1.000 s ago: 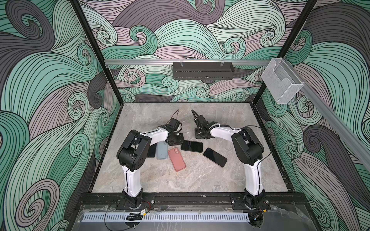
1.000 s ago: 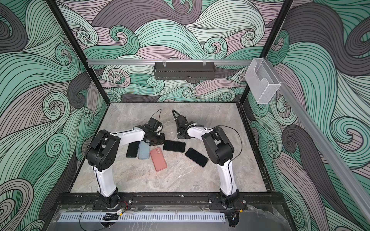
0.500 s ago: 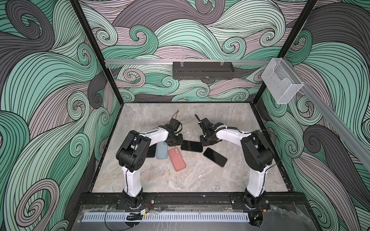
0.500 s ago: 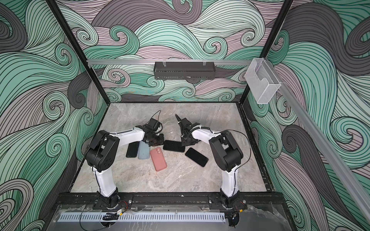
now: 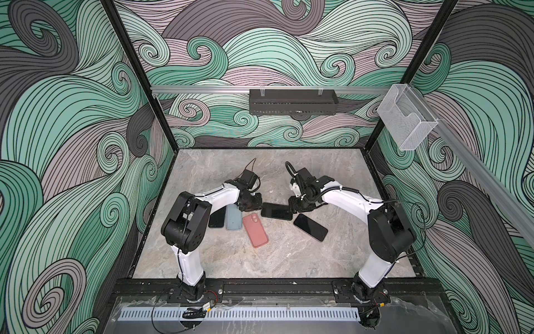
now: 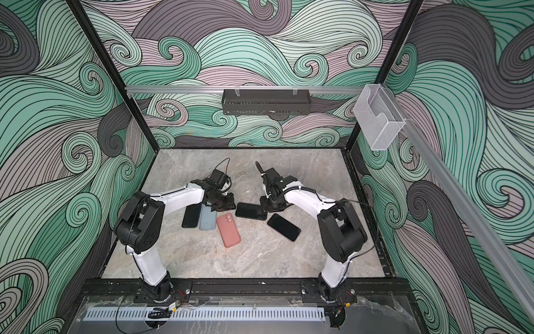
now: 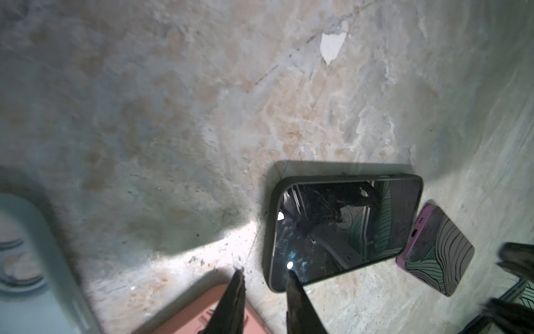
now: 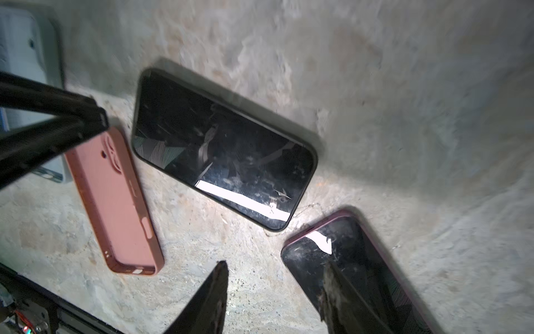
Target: Put the phone into the phone case
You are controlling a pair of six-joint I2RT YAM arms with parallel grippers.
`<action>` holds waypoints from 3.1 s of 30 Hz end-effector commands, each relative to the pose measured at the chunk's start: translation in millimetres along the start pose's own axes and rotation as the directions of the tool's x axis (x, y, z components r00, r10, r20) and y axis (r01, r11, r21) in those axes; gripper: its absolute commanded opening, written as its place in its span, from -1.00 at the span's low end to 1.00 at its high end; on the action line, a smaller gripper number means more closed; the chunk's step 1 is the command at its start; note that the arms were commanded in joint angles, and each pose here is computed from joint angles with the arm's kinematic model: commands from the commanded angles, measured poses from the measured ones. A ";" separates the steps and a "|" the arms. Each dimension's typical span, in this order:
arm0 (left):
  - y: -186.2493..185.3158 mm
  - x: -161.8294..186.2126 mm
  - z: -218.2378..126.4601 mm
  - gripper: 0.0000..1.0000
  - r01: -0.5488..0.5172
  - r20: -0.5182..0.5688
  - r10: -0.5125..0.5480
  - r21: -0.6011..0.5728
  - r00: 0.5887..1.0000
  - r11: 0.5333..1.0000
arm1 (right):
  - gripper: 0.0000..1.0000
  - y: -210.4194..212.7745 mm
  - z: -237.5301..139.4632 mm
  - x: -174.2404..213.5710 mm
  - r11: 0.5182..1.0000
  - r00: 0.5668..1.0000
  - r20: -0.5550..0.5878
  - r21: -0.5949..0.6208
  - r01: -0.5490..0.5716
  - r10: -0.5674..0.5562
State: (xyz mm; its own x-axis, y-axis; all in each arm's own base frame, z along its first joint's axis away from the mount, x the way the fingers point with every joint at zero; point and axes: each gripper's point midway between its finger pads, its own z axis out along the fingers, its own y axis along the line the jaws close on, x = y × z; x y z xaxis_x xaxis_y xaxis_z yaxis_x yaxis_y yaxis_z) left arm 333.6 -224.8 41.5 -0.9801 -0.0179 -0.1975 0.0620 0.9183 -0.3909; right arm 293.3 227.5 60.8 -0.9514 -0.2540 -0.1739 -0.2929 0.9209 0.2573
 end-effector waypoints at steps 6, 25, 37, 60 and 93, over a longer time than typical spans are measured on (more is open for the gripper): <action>8.3 10.8 9.1 -0.49 -0.011 -0.019 0.011 0.000 1.000 1.000 | 0.02 2.4 26.6 -2.2 0.992 0.997 -0.005 -0.096 -0.078 0.078; 18.7 -5.5 -12.8 -0.37 0.028 0.049 -0.025 -0.066 0.998 0.997 | 0.52 1.9 17.2 -11.3 0.971 0.971 0.004 -0.006 0.237 -0.237; 53.6 -8.6 -111.2 0.12 0.128 0.259 -0.089 -0.140 0.962 0.982 | 0.99 21.1 16.0 -24.1 0.680 0.680 -0.118 0.049 0.732 -0.723; 102.9 50.7 -172.3 0.44 0.235 0.470 -0.121 -0.190 0.874 0.953 | 0.83 38.8 82.2 -28.2 0.499 0.488 -0.198 -0.006 0.867 -0.850; 93.8 44.6 -162.8 0.44 0.184 0.433 -0.096 -0.165 0.896 0.969 | -0.19 -125.0 -8.8 -98.5 0.895 0.951 -0.005 0.337 0.292 -0.308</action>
State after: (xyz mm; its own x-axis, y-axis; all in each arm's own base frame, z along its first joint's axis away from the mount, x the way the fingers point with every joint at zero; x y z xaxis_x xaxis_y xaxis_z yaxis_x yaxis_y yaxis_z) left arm 261.7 -71.6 137.4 -0.7987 -0.2893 -0.5276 -0.1758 0.9508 -0.2552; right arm 418.1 158.9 50.4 -0.7649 -0.5970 -0.2418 -0.5874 0.8006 -0.1187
